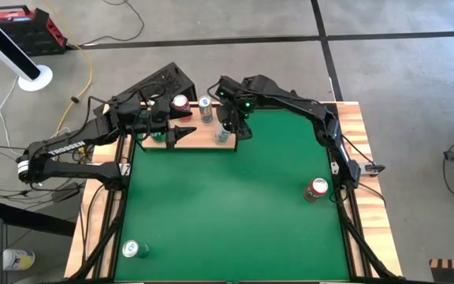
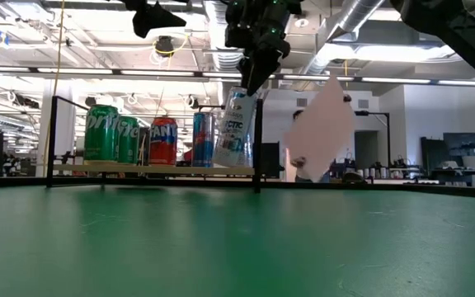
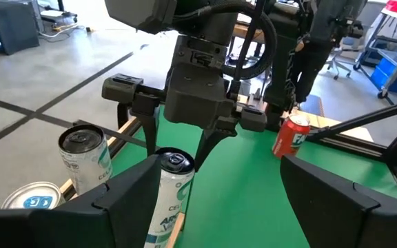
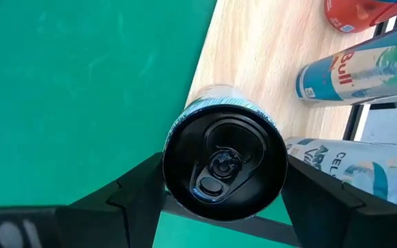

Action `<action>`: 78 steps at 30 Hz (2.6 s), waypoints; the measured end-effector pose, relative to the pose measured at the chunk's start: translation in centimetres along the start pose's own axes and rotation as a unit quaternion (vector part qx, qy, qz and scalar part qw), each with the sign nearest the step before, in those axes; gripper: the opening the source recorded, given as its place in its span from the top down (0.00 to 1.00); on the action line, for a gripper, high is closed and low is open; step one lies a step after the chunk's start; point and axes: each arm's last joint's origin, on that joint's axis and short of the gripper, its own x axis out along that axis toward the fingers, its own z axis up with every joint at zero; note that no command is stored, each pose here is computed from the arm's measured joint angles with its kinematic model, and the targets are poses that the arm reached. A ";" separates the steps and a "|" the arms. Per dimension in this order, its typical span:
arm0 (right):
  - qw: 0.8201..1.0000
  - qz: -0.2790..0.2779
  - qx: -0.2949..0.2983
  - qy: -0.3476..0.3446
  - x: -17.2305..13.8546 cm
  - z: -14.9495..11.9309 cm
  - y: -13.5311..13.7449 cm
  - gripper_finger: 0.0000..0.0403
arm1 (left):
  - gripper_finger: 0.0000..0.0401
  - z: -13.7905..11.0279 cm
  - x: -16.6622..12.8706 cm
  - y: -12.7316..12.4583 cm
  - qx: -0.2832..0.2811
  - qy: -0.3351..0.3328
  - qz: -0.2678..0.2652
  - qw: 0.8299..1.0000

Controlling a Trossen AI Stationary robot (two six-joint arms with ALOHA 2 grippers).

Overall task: Place canned beverage on shelf
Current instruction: Put the white and blue soda can on the shelf aligned with the other white and blue soda can

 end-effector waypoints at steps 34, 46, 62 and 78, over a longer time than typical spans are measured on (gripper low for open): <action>1.000 -0.011 0.028 0.003 0.0 0.1 0.0 0.22 | 0.29 0.0 0.0 0.0 -0.005 -0.001 0.000 1.000; 0.999 -0.035 0.039 0.005 0.0 0.2 -0.3 0.19 | 0.29 0.0 0.0 0.0 -0.005 -0.001 0.000 1.000; 0.999 -0.034 0.040 0.009 -0.7 -0.1 0.0 0.19 | 0.29 -0.1 0.0 0.0 0.002 0.005 0.007 1.000; 0.979 -0.084 0.133 -0.129 -14.0 -3.1 2.4 0.22 | 0.42 -4.1 5.8 3.5 0.069 0.131 0.129 0.981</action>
